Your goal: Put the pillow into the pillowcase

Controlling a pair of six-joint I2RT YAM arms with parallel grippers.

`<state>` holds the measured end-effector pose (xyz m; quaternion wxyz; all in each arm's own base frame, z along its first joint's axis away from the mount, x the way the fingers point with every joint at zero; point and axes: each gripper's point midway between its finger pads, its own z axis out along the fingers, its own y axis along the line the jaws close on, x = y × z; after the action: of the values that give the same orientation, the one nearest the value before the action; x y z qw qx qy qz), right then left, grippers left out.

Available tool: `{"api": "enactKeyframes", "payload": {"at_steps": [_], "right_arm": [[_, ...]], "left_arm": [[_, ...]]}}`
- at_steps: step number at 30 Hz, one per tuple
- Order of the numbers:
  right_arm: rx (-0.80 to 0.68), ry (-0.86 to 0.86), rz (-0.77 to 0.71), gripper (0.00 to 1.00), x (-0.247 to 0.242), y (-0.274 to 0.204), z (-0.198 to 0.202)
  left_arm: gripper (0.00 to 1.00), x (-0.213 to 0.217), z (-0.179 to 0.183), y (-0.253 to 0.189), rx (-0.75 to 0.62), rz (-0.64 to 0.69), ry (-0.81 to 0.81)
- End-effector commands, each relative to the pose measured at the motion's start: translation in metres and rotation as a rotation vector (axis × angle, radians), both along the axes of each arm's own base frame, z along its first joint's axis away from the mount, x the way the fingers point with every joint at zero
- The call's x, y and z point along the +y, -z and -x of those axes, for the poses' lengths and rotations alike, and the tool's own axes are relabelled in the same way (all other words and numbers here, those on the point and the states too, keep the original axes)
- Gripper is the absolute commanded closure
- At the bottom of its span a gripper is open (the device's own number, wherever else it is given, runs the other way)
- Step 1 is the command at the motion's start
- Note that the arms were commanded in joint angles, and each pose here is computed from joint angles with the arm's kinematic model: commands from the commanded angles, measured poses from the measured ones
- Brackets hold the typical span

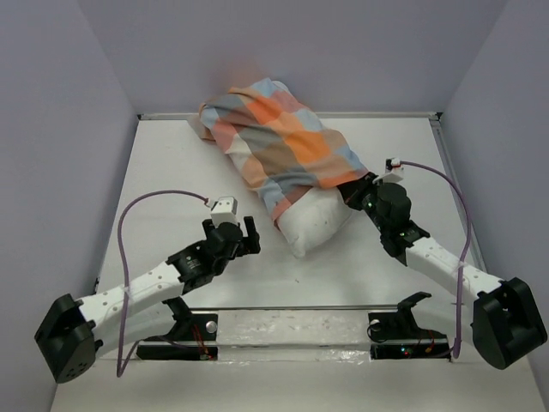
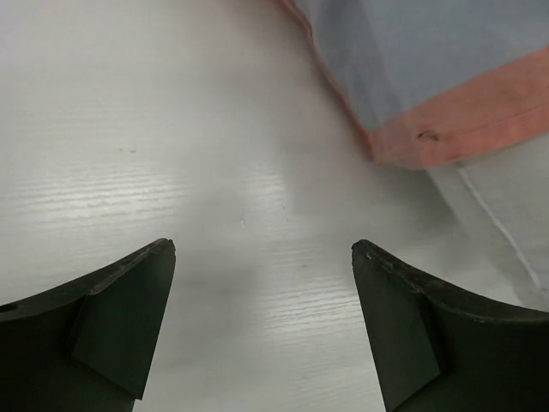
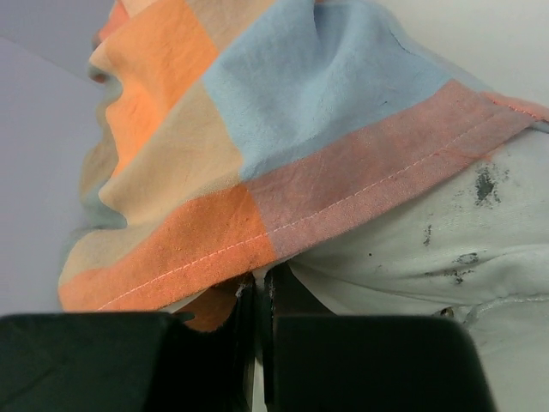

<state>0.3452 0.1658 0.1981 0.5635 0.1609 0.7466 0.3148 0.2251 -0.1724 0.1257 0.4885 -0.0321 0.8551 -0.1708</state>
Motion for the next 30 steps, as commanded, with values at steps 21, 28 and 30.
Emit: {"api": "enactKeyframes", "payload": {"at_steps": [21,28,30], "right_arm": [[-0.136,-0.097,-0.080,1.00,0.014,-0.060,0.006],[-0.119,-0.182,-0.088,1.00,0.027,-0.048,0.014],[-0.109,-0.190,-0.087,1.00,0.028,-0.043,0.016]], "left_arm": [[0.62,-0.067,-0.084,0.037,-0.104,0.109,-0.049],[1.00,-0.033,-0.091,-0.012,-0.251,0.205,-0.155],[1.00,-0.031,-0.087,-0.017,-0.272,0.222,-0.141]]}}
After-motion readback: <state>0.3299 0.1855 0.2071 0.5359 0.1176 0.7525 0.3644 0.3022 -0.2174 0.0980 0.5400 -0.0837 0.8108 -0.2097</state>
